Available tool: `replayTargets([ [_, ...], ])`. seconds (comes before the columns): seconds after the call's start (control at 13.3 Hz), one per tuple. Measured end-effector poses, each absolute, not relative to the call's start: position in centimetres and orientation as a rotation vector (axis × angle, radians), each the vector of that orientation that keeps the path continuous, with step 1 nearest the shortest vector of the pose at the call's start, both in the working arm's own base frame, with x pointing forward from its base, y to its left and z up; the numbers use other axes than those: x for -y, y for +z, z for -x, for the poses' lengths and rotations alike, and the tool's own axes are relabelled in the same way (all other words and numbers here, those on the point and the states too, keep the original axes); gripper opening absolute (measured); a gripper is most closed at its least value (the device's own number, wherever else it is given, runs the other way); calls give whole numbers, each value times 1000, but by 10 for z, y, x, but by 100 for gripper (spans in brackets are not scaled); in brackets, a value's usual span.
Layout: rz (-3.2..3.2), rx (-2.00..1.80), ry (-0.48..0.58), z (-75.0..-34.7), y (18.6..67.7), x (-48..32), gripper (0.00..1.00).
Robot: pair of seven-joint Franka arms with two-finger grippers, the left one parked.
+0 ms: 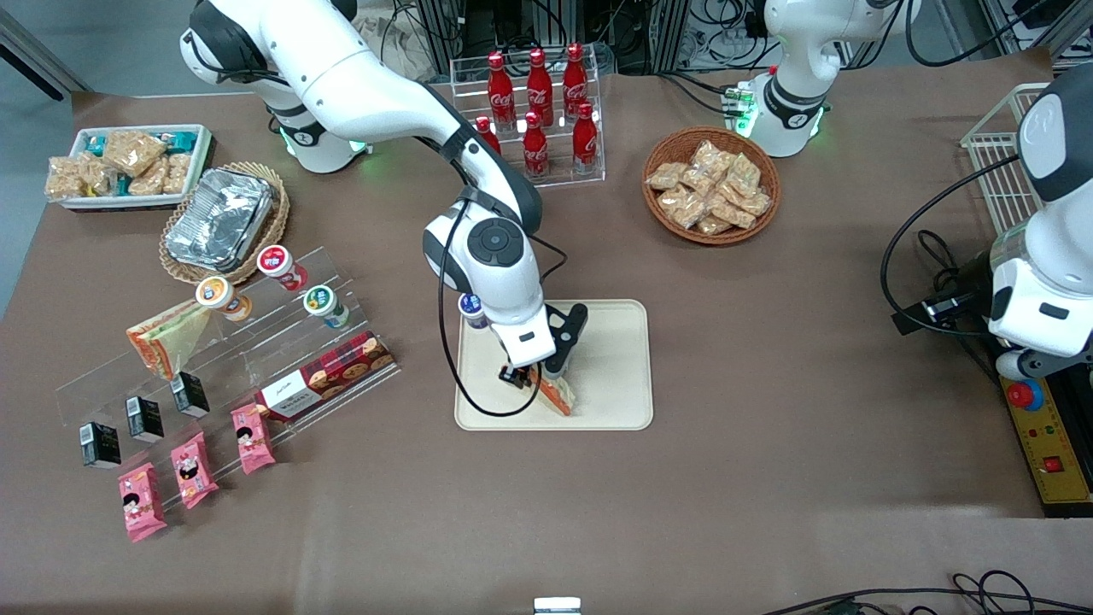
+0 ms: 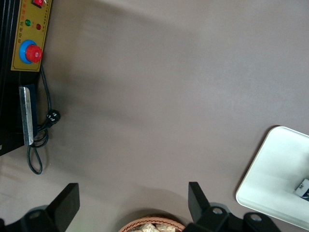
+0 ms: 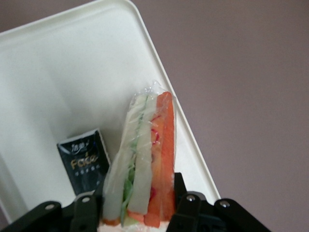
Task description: Place sandwich on tray
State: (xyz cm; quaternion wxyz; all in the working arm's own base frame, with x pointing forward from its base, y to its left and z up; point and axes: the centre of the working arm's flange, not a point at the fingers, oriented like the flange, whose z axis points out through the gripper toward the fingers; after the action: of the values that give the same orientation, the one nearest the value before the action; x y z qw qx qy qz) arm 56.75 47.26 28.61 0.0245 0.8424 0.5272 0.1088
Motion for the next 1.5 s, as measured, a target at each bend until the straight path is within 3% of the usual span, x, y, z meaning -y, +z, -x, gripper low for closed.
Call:
replayTargets([
  [0.3,-2613,-1627,351,-566,268,-477,59],
  [0.38,-2643,-1587,354,-564,267,-479,64],
  [0.6,-2706,-1494,370,-564,271,-481,95],
  [0.9,-2753,-1385,431,-593,317,-450,96],
  [1.5,-2855,-1085,330,-634,452,-320,97],
])
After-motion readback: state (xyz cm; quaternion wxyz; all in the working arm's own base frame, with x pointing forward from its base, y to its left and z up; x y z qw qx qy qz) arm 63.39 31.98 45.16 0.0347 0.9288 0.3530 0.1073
